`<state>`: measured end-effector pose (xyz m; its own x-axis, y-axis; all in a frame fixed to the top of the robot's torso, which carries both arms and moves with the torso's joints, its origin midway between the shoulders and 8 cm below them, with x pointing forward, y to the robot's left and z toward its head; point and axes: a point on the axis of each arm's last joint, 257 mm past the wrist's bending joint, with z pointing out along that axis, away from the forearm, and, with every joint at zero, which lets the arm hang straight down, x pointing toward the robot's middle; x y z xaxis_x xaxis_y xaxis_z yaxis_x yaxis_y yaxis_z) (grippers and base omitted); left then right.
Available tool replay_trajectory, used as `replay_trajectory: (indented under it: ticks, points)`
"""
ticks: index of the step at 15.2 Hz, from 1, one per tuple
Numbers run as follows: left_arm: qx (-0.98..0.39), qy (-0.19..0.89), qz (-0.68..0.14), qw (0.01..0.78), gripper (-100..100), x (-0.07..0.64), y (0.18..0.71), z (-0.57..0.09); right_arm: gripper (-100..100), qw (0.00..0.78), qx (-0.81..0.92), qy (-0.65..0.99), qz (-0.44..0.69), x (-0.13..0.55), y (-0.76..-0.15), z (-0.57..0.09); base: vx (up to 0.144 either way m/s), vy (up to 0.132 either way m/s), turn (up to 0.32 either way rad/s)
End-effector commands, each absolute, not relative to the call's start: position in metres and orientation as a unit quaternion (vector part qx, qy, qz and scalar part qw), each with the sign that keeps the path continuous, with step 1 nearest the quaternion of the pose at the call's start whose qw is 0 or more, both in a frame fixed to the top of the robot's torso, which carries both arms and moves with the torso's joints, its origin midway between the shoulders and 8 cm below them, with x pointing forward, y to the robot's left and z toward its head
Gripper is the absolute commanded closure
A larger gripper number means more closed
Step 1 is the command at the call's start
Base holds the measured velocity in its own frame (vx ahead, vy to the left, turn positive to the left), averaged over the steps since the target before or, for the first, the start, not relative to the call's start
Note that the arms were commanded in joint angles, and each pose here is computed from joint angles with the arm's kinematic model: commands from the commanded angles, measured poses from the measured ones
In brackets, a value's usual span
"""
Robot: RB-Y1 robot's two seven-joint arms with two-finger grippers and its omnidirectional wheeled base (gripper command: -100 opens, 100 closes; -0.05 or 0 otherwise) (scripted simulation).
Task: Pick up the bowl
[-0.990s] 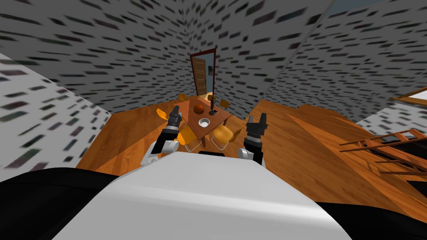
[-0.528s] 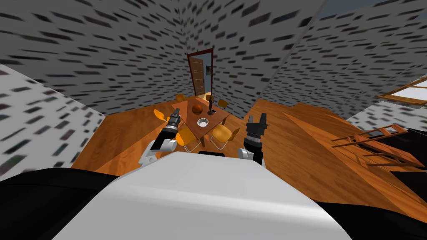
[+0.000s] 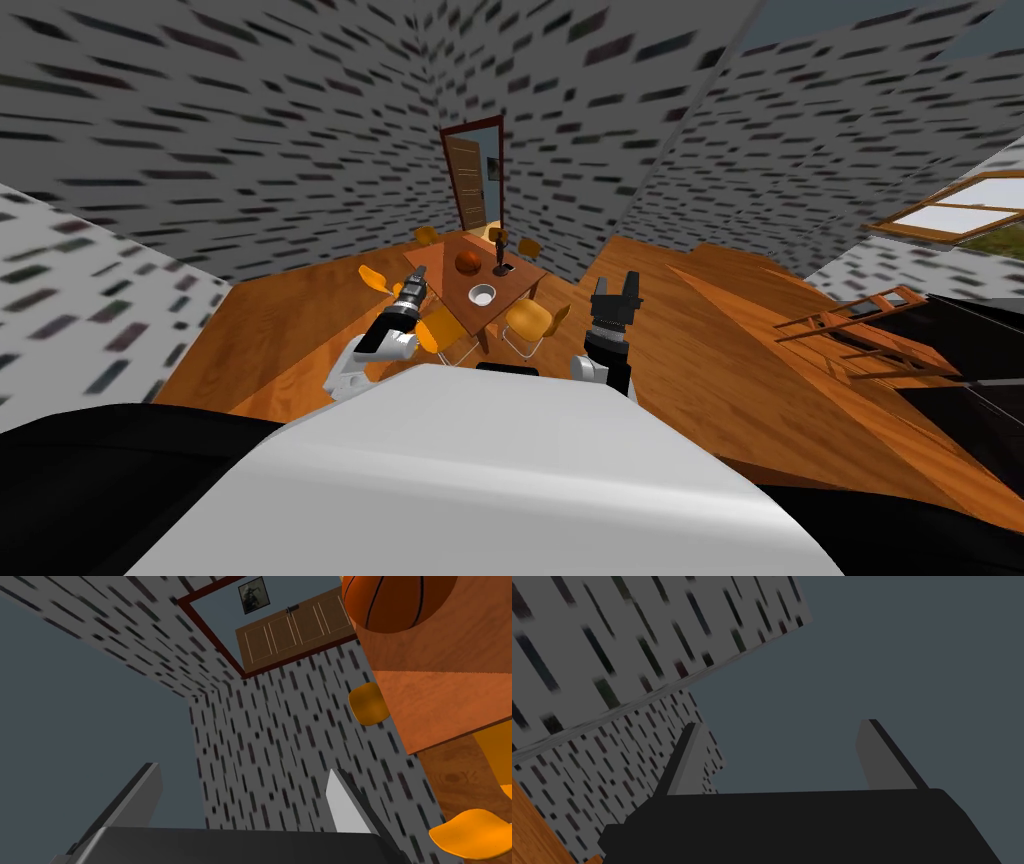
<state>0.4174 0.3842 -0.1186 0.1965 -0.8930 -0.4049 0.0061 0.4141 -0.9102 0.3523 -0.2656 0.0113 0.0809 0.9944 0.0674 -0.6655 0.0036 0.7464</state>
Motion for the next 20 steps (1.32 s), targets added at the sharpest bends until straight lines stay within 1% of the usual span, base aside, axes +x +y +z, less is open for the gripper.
replay_trajectory:
  ticks: [1,2,4,5,6,9,11,14,19,20]
  points:
    - [-0.436,0.541,-0.328,0.640,-100,0.419,0.395,-0.134,0,0.661,0.322,0.255,0.628,0.352,-0.266,0.011,0.005,-0.012,-0.104]
    - [-0.450,0.543,-0.316,0.634,-100,0.419,0.409,-0.143,0,0.661,0.322,0.255,0.628,0.352,-0.266,0.011,0.009,-0.016,-0.134]
    - [-0.458,0.549,-0.310,0.627,-100,0.418,0.411,-0.150,0,0.661,0.322,0.255,0.628,0.352,-0.266,0.011,0.009,-0.012,-0.068]
    - [-0.475,0.552,-0.296,0.618,-100,0.417,0.425,-0.162,0,0.661,0.322,0.255,0.628,0.352,-0.266,0.011,0.011,-0.013,-0.097]
    - [-0.481,0.556,-0.292,0.612,-100,0.416,0.426,-0.167,0,0.661,0.322,0.255,0.628,0.352,-0.266,0.011,0.012,-0.012,-0.112]
    - [-0.521,0.559,-0.265,0.588,-100,0.411,0.452,-0.194,0,0.661,0.322,0.255,0.628,0.352,-0.266,0.011,0.017,-0.014,-0.156]
    - [-0.529,0.564,-0.259,0.579,-100,0.409,0.454,-0.201,0,0.661,0.322,0.255,0.628,0.352,-0.266,0.011,0.021,-0.008,-0.081]
    - [-0.572,0.562,-0.235,0.549,-100,0.400,0.477,-0.231,0,0.661,0.322,0.255,0.628,0.352,-0.266,0.011,0.028,-0.009,-0.154]
    - [-0.603,0.566,-0.216,0.519,-100,0.390,0.487,-0.255,0,0.661,0.322,0.255,0.628,0.352,-0.266,0.011,0.026,-0.004,-0.089]
    - [-0.624,0.562,-0.207,0.502,-100,0.383,0.495,-0.270,0,0.661,0.322,0.255,0.628,0.352,-0.266,0.011,0.028,-0.002,-0.167]
